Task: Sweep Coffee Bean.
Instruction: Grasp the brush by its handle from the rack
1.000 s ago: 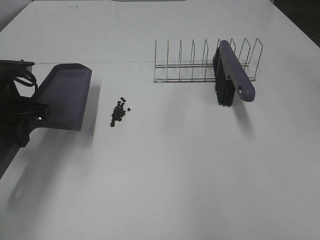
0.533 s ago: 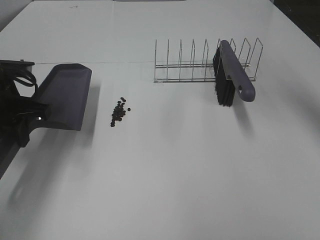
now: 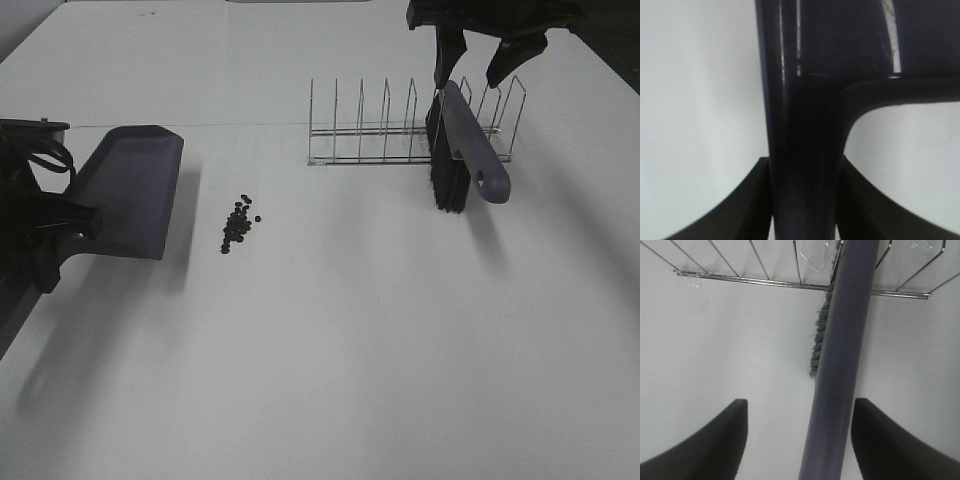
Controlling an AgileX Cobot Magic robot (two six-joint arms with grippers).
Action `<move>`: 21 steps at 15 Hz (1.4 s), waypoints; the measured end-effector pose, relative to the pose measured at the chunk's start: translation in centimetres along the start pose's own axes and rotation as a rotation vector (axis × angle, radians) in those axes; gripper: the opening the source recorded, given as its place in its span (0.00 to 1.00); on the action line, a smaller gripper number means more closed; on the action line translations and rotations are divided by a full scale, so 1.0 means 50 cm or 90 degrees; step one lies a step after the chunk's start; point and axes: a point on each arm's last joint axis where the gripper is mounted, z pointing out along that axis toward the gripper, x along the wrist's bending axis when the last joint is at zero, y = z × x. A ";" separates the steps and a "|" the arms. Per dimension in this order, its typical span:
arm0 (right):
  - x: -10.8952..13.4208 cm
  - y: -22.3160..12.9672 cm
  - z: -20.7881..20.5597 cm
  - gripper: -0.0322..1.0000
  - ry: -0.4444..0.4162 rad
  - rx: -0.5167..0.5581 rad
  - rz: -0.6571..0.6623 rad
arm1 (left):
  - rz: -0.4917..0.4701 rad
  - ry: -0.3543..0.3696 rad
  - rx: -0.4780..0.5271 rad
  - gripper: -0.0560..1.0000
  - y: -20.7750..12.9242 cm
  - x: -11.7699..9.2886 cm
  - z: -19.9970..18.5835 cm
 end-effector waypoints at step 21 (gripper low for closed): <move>-0.006 0.024 0.138 0.54 -0.030 -0.039 -0.023 | -0.002 -0.004 -0.001 0.38 0.000 -0.001 0.000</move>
